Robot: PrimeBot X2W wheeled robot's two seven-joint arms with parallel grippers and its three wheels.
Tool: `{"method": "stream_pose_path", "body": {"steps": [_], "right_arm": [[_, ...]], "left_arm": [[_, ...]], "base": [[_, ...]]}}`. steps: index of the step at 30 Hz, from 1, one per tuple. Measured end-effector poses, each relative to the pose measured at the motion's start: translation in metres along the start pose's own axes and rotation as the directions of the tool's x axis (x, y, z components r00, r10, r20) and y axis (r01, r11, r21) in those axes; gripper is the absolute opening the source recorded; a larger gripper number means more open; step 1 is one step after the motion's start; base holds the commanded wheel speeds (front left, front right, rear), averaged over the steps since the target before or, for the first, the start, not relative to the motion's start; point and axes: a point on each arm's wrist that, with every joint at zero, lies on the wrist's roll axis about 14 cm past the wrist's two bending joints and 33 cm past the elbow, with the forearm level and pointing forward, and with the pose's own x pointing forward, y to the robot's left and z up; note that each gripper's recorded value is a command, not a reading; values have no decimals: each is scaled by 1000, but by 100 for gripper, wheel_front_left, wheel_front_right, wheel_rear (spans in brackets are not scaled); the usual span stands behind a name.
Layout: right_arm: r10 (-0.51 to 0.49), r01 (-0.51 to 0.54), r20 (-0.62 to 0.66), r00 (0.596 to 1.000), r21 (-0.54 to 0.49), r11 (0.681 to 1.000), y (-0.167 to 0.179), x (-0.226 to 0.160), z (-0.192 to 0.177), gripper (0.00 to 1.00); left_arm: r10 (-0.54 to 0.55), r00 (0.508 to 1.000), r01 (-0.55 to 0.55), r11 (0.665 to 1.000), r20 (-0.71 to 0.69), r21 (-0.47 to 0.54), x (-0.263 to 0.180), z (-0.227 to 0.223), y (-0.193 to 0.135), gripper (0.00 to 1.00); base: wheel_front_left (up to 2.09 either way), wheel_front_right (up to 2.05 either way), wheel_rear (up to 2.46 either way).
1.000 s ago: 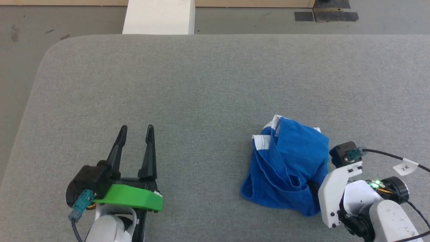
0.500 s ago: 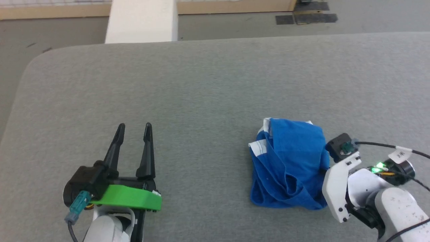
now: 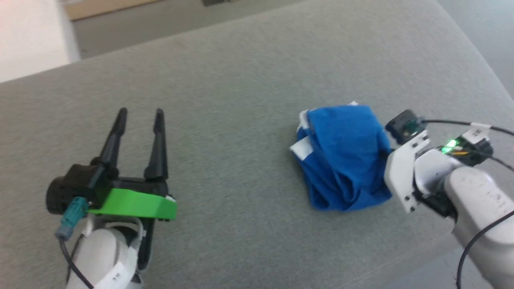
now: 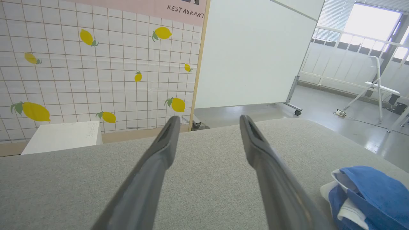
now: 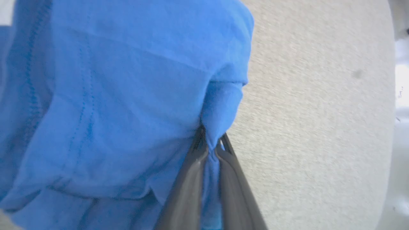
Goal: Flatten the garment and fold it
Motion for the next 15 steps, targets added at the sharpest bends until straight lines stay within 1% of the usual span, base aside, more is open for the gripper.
{"method": "stream_pose_path", "body": {"steps": [3,8,12,15], "right_arm": [[-94,95,-27,995,35,995,-40,0,-11,0],[-217,220,-70,974,37,975,-93,1,-20,0],[-313,319,-142,939,20,948,-135,2,-35,0],[-379,382,-178,908,-19,924,-163,2,-40,0]], "left_arm": [[-5,1000,5,1000,-17,10,11,-12,5,100],[37,999,-36,999,-35,27,22,-26,29,100],[69,996,-66,996,-59,51,24,-40,52,100],[88,993,-83,995,-82,58,23,-51,64,100]], "base": [[0,0,0],[0,0,0],[0,0,0],[0,0,0]]}}
